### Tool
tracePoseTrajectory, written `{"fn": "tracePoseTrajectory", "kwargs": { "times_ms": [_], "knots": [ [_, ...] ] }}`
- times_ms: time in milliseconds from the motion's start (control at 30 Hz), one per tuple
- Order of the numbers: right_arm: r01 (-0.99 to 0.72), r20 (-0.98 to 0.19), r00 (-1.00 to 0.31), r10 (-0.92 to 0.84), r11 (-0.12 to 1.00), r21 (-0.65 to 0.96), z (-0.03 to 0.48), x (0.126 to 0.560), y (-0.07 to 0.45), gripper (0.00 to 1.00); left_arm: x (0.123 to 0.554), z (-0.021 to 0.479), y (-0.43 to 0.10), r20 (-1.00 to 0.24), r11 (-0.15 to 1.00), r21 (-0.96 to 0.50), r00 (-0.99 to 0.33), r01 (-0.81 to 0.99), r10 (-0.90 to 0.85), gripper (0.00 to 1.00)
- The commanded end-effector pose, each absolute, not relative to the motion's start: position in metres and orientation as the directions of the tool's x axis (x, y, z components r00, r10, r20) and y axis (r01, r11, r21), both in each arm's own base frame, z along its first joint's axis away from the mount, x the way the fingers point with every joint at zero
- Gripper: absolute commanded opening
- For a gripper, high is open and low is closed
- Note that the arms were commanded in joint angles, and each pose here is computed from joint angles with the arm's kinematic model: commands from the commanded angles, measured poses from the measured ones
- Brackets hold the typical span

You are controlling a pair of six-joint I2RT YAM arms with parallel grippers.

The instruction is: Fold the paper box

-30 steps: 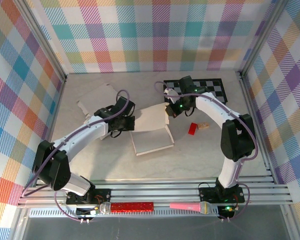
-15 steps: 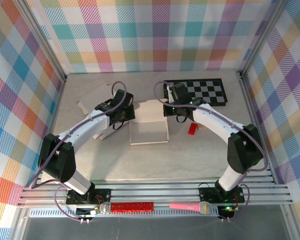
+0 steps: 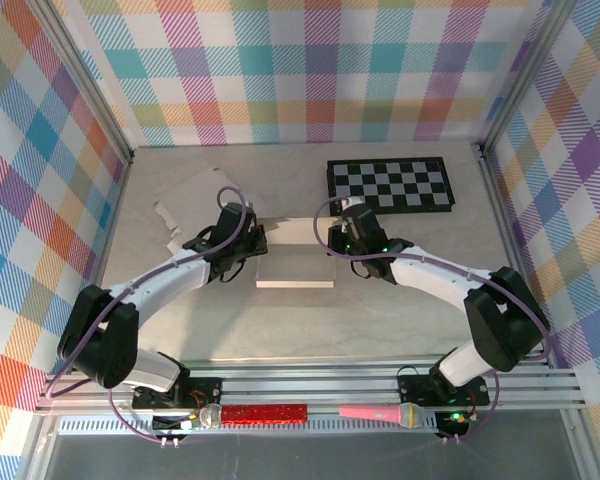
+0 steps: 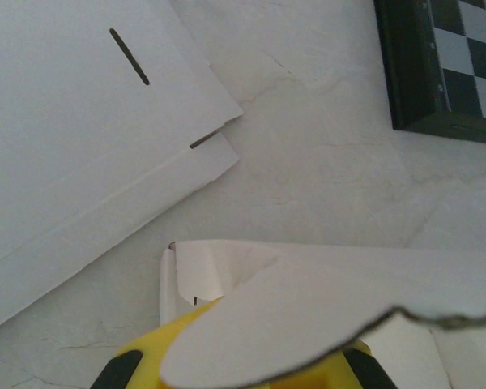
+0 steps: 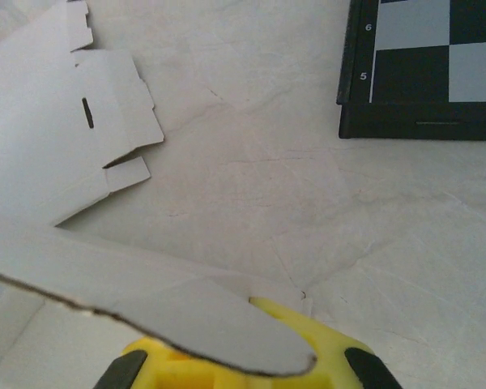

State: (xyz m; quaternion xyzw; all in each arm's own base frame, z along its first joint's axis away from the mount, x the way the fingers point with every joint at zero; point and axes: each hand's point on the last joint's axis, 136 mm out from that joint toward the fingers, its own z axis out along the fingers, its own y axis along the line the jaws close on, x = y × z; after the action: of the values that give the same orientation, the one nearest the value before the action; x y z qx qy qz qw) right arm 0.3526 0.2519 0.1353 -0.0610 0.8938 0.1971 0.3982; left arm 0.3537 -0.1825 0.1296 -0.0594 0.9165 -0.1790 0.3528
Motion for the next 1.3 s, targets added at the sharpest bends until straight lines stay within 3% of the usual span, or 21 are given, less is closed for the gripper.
{"fn": "tracePoseTrajectory", "kwargs": {
  "times_ms": [0,400,1000,1133,1267],
  "knots": [
    [-0.255,-0.749,-0.648,0.141,0.886,0.387,0.157,0.350,0.266,0.00,0.349,0.148,-0.205,-0.651,0.887,-0.445,-0.724,0.119,-0.229,0.00],
    [-0.140,-0.723,-0.660,0.206,0.911,0.388,0.157,0.347,0.275,0.00,0.353,0.160,-0.219,-0.625,0.871,-0.479,-0.738,0.107,-0.253,0.00],
    [-0.130,-0.673,-0.724,0.154,0.927,0.352,0.111,0.311,0.263,0.00,0.316,0.116,-0.212,-0.632,0.885,-0.448,-0.747,0.131,-0.209,0.00],
    [-0.046,-0.601,-0.784,0.158,0.950,0.310,0.107,0.300,0.249,0.11,0.310,0.108,-0.206,-0.632,0.908,-0.400,-0.754,0.121,-0.178,0.00],
    [0.033,-0.501,-0.843,0.195,0.949,0.314,0.121,0.281,0.241,0.42,0.307,0.104,-0.201,-0.641,0.928,-0.354,-0.753,0.115,-0.151,0.00]
  ]
}}
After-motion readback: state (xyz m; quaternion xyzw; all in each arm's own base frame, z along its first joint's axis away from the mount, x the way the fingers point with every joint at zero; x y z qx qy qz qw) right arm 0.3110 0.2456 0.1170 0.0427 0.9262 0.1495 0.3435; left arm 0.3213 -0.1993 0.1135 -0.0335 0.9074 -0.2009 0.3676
